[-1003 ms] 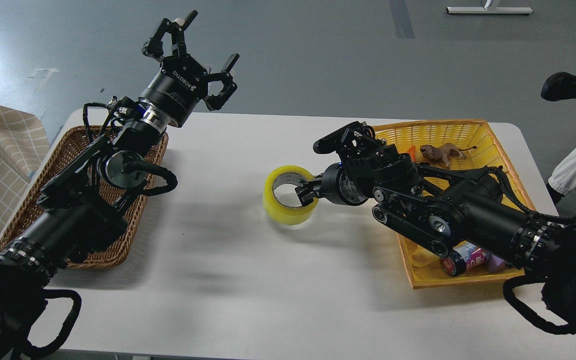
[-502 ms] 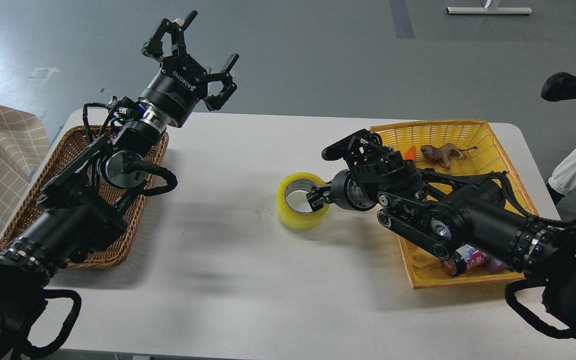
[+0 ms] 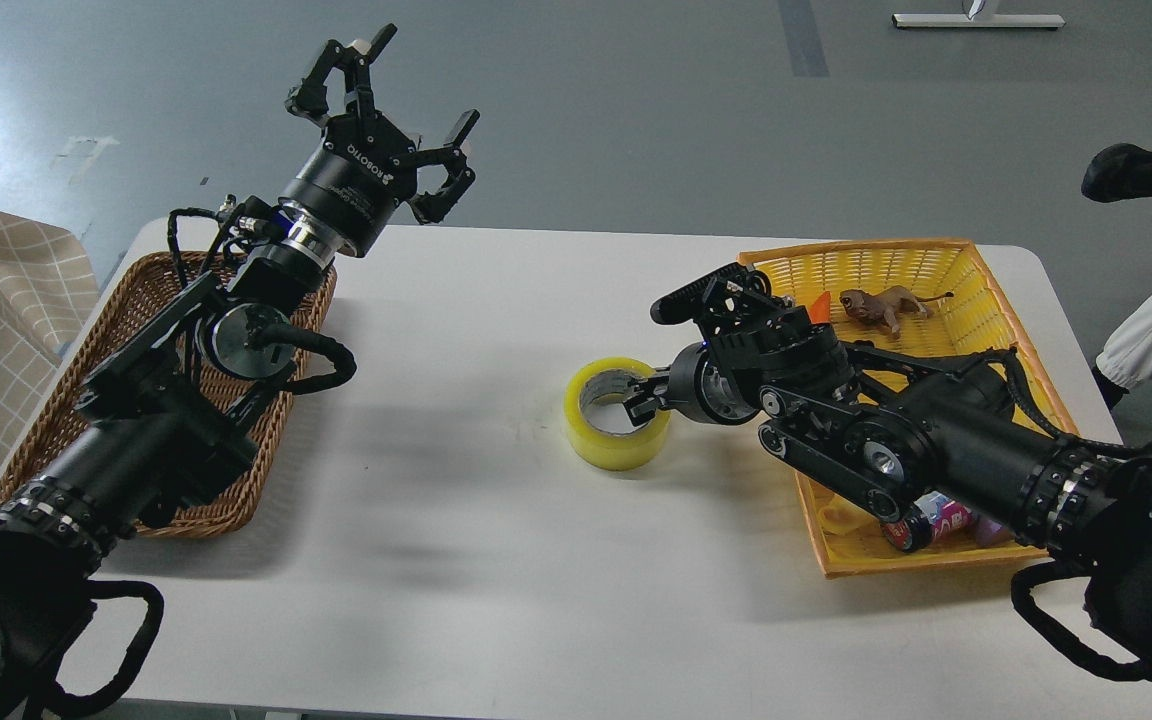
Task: Place and transfer tape with both arms
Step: 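Lower the tape roll onto the table and release it with the right gripper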
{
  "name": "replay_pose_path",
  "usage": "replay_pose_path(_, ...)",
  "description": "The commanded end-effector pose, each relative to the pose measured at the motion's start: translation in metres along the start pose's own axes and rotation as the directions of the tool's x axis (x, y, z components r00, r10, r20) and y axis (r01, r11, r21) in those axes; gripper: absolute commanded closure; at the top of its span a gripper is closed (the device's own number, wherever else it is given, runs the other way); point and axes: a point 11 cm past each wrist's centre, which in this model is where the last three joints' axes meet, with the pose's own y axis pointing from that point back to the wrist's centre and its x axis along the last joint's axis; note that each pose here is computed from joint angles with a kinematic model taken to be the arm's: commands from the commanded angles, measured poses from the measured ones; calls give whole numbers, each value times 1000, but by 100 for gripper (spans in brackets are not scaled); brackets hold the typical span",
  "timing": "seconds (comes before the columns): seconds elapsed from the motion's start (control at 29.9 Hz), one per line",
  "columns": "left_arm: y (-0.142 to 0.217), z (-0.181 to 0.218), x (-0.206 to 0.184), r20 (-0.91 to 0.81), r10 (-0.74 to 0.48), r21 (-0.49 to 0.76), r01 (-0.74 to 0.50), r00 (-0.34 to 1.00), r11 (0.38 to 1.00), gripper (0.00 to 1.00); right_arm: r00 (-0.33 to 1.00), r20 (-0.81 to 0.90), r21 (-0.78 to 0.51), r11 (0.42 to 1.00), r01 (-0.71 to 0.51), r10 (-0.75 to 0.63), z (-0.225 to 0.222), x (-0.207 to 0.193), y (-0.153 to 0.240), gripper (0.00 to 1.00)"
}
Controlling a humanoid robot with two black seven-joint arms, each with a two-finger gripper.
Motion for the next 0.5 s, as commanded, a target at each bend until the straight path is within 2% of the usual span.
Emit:
replay_pose_path(0.0,0,-1,0,-1,0,0,0,1000,1000,2,1000,3,0,1000,-2,2,0,1,0,51)
replay_pose_path(0.07,0,-1,0,-1,0,0,0,1000,1000,2,1000,7,3,1000,-8,7,0,4,1,44)
replay_pose_path(0.1,0,0,0,0,1,0,-1,1000,1000,2,1000,10,4,1000,-10,10,0,5,2,38)
replay_pose_path(0.27,0,0,0,0,0,2,0,1000,1000,2,1000,4,10,1000,-23,23,-2,11,4,28)
replay_pose_path(0.47,0,-1,0,-1,0,2,0,1000,1000,2,997,32,31,997,-75,74,-5,32,12,22)
